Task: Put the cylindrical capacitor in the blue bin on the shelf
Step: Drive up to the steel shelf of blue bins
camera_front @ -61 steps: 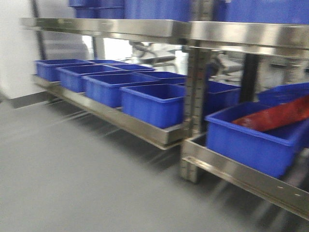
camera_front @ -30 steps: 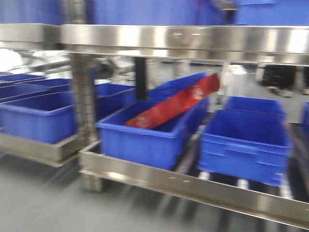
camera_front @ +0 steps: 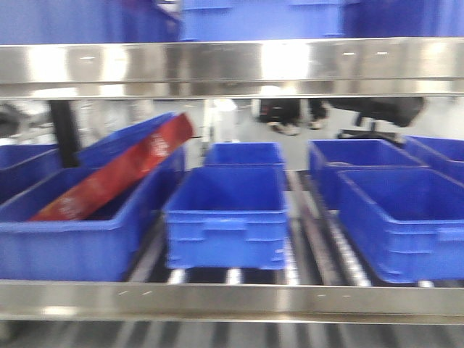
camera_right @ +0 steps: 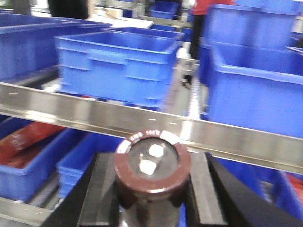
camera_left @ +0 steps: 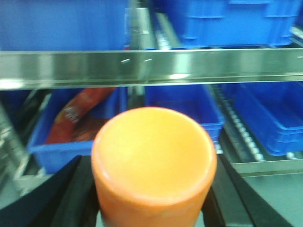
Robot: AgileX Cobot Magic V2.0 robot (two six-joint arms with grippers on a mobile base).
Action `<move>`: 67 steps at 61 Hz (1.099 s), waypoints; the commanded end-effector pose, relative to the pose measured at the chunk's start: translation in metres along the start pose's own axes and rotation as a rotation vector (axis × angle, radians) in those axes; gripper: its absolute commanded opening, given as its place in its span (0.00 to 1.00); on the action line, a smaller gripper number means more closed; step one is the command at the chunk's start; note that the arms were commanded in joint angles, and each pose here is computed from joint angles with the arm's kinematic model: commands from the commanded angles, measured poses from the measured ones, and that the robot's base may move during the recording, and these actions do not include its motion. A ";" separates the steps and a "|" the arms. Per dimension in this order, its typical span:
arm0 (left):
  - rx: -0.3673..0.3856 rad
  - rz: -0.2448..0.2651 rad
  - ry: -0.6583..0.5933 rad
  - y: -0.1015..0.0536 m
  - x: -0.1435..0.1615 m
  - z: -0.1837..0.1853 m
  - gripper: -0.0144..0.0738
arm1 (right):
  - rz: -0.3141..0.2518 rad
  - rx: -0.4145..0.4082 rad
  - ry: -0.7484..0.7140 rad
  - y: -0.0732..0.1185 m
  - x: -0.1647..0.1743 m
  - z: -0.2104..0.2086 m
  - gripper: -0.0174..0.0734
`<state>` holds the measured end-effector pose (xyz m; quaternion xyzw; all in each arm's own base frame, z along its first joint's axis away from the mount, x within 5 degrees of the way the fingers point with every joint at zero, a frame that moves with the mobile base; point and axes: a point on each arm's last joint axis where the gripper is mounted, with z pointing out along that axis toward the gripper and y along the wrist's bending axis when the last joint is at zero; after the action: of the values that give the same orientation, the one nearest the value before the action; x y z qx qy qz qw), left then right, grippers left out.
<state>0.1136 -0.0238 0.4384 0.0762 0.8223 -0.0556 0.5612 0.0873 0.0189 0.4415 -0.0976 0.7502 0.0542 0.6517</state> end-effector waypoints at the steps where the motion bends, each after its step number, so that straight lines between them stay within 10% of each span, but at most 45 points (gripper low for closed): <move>1: 0.008 0.001 -0.031 -0.001 -0.003 -0.003 0.04 | -0.013 0.005 -0.033 0.000 -0.004 -0.001 0.14; 67: 0.008 0.001 -0.031 -0.001 -0.003 -0.003 0.04 | -0.013 0.005 -0.034 0.000 -0.005 -0.001 0.14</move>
<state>0.1136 -0.0237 0.4385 0.0763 0.8222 -0.0547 0.5614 0.0873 0.0189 0.4417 -0.0975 0.7496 0.0542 0.6524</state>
